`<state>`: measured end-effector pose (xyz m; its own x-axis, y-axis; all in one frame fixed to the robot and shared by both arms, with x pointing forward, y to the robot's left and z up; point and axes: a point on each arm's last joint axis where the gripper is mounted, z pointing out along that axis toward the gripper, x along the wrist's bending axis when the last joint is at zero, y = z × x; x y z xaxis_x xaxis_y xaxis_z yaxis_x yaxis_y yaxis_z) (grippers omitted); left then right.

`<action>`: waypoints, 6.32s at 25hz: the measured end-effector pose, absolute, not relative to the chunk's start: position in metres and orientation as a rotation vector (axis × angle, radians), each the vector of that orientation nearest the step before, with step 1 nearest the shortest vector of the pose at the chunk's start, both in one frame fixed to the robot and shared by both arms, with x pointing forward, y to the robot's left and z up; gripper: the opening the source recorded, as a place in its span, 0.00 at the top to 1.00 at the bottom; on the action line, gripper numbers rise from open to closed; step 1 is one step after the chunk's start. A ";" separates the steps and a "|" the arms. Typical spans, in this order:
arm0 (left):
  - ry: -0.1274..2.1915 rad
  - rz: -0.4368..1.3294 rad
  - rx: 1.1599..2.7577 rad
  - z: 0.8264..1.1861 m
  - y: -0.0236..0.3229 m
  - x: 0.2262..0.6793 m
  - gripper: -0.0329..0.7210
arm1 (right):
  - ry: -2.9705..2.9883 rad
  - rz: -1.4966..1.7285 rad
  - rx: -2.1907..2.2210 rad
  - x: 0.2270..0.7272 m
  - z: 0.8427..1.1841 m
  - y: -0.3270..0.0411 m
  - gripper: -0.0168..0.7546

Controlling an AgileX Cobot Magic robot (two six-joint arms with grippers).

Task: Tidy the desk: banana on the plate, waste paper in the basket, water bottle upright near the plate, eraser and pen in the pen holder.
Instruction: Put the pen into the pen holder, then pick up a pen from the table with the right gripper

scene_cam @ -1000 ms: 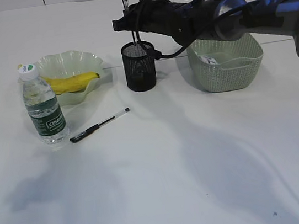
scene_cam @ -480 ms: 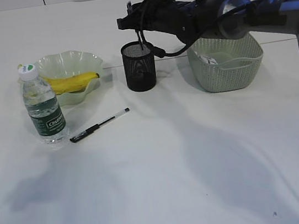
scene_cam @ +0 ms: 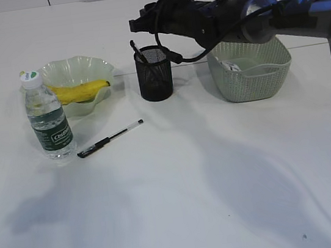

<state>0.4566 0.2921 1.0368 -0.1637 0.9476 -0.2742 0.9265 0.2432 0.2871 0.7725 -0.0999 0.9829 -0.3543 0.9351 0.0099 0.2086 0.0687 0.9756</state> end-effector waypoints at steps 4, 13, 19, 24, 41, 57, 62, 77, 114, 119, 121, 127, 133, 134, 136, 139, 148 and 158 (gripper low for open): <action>2.130 0.073 1.717 1.037 0.292 0.457 0.17 | 1.642 1.355 1.178 0.773 0.984 -0.100 0.72; 2.129 0.075 1.716 1.037 0.292 0.457 0.17 | 1.637 1.361 1.211 0.772 0.989 -0.101 0.71; 2.127 0.079 1.714 1.037 0.292 0.457 0.17 | 1.674 1.322 1.243 0.766 1.004 -0.103 0.71; 2.127 0.079 1.714 1.037 0.292 0.457 0.17 | 1.706 1.286 1.271 0.761 1.016 -0.105 0.71; 2.127 0.085 1.716 1.037 0.293 0.457 0.17 | 1.899 1.080 1.480 0.731 1.049 -0.117 0.71; 2.127 0.085 1.716 1.037 0.293 0.457 0.17 | 2.240 0.698 1.776 0.694 1.035 -0.123 0.71; 2.127 0.085 1.716 1.037 0.293 0.457 0.17 | 2.418 0.614 1.754 0.682 1.031 -0.119 0.71; 2.123 0.093 1.711 1.037 0.293 0.458 0.17 | 2.615 0.555 1.070 0.652 1.070 -0.055 0.71; 2.118 0.106 1.704 1.038 0.293 0.459 0.17 | 2.747 0.509 0.003 0.661 0.984 0.010 0.71; 2.118 0.106 1.704 1.038 0.293 0.459 0.17 | 2.685 0.581 0.024 0.665 0.987 0.015 0.71; 2.118 0.106 1.704 1.038 0.293 0.459 0.17 | 2.640 0.639 0.046 0.668 0.990 0.018 0.71; 2.117 0.108 1.703 1.038 0.293 0.459 0.17 | 2.541 0.659 0.038 0.676 0.991 0.021 0.70; 2.116 0.110 1.702 1.038 0.293 0.459 0.17 | 2.573 0.568 -0.002 0.675 0.986 0.016 0.67; 2.116 0.112 1.700 1.038 0.293 0.460 0.17 | 2.574 0.565 -0.003 0.675 0.986 0.016 0.67; 2.114 0.116 1.698 1.038 0.293 0.460 0.17 | 2.575 0.557 -0.006 0.675 0.986 0.016 0.66; 2.113 0.118 1.697 1.038 0.293 0.460 0.17 | 2.583 0.551 -0.007 0.675 0.984 0.016 0.66; 2.113 0.118 1.697 1.038 0.293 0.460 0.17 | 2.734 0.517 0.018 0.674 0.951 0.020 0.66; 2.113 0.118 1.697 1.038 0.293 0.460 0.17 | 2.823 0.524 0.052 0.685 0.939 0.032 0.66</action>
<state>0.4600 0.2932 1.0379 -0.1622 0.9486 -0.2719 0.9124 0.2491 0.3248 0.6848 0.0322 0.9391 -0.9632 0.0838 -0.2553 -0.0134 0.9340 0.3570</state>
